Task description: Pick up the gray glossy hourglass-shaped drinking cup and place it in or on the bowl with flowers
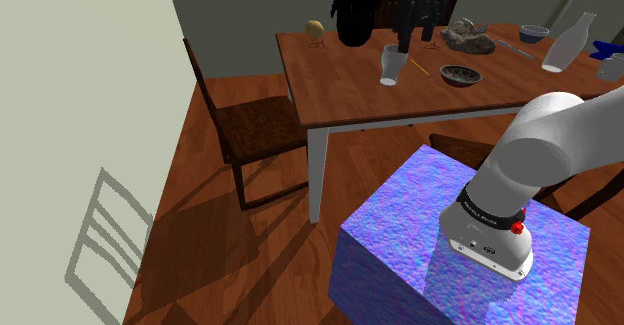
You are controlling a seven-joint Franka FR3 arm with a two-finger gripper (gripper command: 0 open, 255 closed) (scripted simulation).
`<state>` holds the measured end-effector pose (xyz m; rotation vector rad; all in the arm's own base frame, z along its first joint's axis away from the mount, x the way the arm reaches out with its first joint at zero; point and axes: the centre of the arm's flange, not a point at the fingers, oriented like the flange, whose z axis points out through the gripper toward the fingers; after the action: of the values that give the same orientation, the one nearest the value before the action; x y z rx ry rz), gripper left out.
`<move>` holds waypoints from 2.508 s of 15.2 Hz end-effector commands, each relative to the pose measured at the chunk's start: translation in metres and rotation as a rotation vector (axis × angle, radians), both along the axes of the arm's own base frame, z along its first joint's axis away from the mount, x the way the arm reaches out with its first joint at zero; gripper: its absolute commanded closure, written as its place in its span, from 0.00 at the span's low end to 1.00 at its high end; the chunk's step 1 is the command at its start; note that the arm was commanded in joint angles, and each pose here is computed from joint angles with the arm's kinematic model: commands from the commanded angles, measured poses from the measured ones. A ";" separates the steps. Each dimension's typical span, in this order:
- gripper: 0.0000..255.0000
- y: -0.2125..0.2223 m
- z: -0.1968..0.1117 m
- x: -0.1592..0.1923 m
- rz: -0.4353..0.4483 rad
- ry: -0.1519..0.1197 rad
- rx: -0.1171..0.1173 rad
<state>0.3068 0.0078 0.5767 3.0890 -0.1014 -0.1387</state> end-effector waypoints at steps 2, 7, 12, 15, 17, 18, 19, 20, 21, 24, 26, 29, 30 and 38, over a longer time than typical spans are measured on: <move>0.00 -0.010 -0.004 0.007 -0.005 -0.003 0.003; 0.00 -0.062 -0.027 0.043 -0.028 -0.016 0.015; 0.00 -0.114 -0.050 0.078 -0.051 -0.029 0.028; 0.00 -0.145 -0.063 0.099 -0.065 -0.036 0.035; 0.00 -0.166 -0.073 0.112 -0.074 -0.042 0.040; 0.00 -0.176 -0.077 0.119 -0.079 -0.044 0.043; 0.00 -0.187 -0.082 0.125 -0.084 -0.047 0.045; 0.00 -0.198 -0.086 0.132 -0.088 -0.049 0.048; 0.00 -0.208 -0.091 0.139 -0.093 -0.052 0.050; 0.00 -0.240 -0.105 0.158 -0.107 -0.060 0.058; 0.00 -0.262 -0.114 0.171 -0.116 -0.065 0.063; 0.00 -0.294 -0.129 0.190 -0.130 -0.073 0.071; 0.00 -0.304 -0.133 0.196 -0.135 -0.076 0.073; 0.00 -0.377 -0.171 0.237 -0.166 -0.093 0.090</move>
<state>0.5409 -0.3627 0.4113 3.1721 -0.3638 -0.0086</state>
